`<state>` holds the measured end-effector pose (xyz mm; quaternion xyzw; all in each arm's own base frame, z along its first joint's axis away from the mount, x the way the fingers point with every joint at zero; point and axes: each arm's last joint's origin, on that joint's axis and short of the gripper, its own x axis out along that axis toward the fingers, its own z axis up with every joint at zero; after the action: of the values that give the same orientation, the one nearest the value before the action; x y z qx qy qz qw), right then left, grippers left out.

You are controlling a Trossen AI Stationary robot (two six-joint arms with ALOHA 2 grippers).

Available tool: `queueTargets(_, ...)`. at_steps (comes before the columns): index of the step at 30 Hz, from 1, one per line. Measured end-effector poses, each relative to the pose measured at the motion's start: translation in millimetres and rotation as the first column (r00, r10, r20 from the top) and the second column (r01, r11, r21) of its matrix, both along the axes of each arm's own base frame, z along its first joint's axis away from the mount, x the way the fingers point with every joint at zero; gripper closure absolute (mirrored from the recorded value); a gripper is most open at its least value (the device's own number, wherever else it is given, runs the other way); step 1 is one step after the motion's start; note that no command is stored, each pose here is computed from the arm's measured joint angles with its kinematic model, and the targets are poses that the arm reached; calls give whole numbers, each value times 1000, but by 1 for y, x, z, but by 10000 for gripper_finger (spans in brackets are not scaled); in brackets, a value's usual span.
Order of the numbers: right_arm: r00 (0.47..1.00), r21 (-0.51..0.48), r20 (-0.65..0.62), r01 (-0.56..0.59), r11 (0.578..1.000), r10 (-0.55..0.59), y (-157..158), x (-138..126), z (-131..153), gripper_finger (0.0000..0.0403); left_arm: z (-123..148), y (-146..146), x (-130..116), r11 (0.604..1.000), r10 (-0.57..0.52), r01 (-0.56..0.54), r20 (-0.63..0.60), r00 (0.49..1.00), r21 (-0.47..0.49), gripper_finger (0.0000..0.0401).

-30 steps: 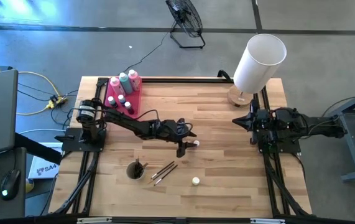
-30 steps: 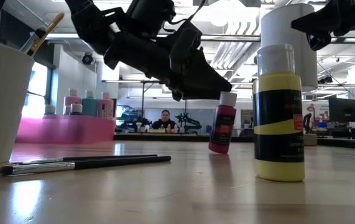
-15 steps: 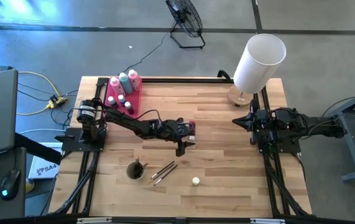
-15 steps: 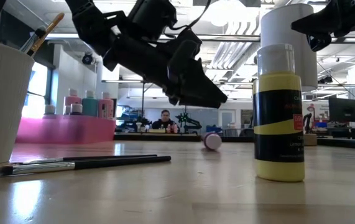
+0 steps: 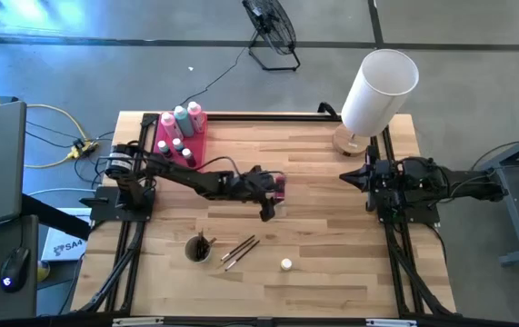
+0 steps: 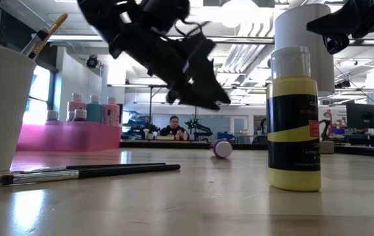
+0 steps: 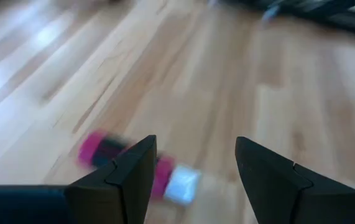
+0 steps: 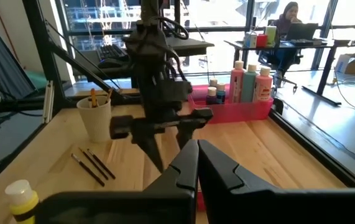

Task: Pick & Place Paint Supplies
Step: Put the small pink paint bottle into the pink bin

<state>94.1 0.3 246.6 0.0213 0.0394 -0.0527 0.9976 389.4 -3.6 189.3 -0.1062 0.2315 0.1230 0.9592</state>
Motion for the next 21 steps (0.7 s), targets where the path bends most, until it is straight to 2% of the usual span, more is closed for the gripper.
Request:
queueTargets(4, 1000, 5, 7, 0, 1000, 0, 0, 0, 1, 401, 19, 4, 8, 993, 105, -109, -96, 990, -41, 187)
queueTargets(7, 1000, 6, 8, 1, 1000, -1, 0, 0, 1, 401, 40, 7, 12, 990, 121, -131, -174, 977, -46, 187)
queueTargets(10, 1000, 9, 8, 0, 1000, -1, 0, 0, 1, 401, 62, 12, 15, 994, 108, -112, -220, 969, -6, 187)
queueTargets(12, 1000, 10, 7, 0, 1000, 0, 0, 0, 1, 401, 70, 14, 15, 997, 71, -59, -255, 964, 53, 187)
queueTargets(15, 1000, 22, 8, -4, 1000, 4, 0, 0, 1, 401, 73, 13, 15, 982, -63, 114, -304, 950, 153, 187)
queueTargets(18, 1000, 34, 9, -30, 999, 30, 1, 0, 1, 401, 72, 10, 15, 930, -202, 292, -353, 914, 223, 187)
queueTargets(21, 999, 40, 9, -52, 998, 52, 2, 0, 0, 401, 66, 9, 20, 869, -277, 403, -391, 878, 289, 187)
